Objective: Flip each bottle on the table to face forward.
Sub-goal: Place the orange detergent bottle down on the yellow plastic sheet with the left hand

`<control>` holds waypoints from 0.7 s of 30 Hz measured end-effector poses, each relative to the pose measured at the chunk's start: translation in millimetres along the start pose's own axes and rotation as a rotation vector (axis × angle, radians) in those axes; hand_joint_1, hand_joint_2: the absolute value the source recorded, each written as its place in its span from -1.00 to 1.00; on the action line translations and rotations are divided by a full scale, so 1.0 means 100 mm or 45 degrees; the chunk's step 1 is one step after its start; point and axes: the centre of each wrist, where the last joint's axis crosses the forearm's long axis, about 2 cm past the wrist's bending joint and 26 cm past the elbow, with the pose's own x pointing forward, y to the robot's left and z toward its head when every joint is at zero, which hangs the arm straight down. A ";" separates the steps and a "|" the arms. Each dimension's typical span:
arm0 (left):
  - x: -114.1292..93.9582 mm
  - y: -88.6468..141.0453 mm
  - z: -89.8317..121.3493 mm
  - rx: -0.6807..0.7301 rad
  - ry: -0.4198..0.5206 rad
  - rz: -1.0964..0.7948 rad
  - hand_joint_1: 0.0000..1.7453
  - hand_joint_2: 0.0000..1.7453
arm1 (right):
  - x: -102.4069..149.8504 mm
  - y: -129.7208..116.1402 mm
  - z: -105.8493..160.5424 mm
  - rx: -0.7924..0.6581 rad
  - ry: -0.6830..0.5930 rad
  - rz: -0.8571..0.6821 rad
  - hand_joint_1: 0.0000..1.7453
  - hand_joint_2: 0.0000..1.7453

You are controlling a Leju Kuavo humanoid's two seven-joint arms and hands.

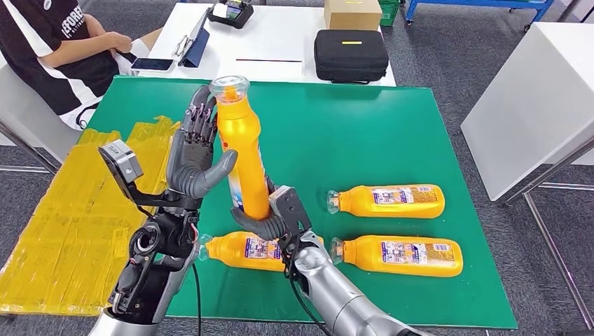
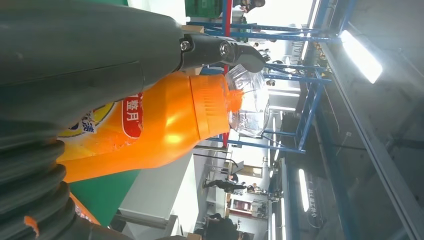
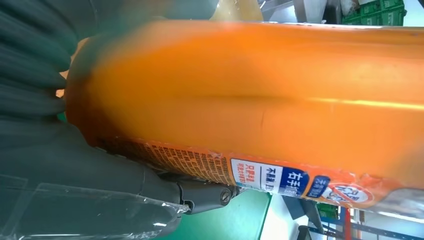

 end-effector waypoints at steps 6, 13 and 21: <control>-0.01 -0.04 -0.01 -0.029 0.001 -0.048 -1.00 1.00 | 0.01 0.01 -0.01 -0.038 -0.030 0.169 1.00 1.00; 0.01 -0.09 -0.09 -0.076 -0.008 -0.095 -1.00 1.00 | 0.08 0.03 -0.06 -0.086 -0.129 0.407 1.00 1.00; 0.00 -0.09 -0.11 -0.090 0.018 -0.108 -1.00 1.00 | 0.14 0.09 -0.08 -0.073 -0.219 0.534 1.00 1.00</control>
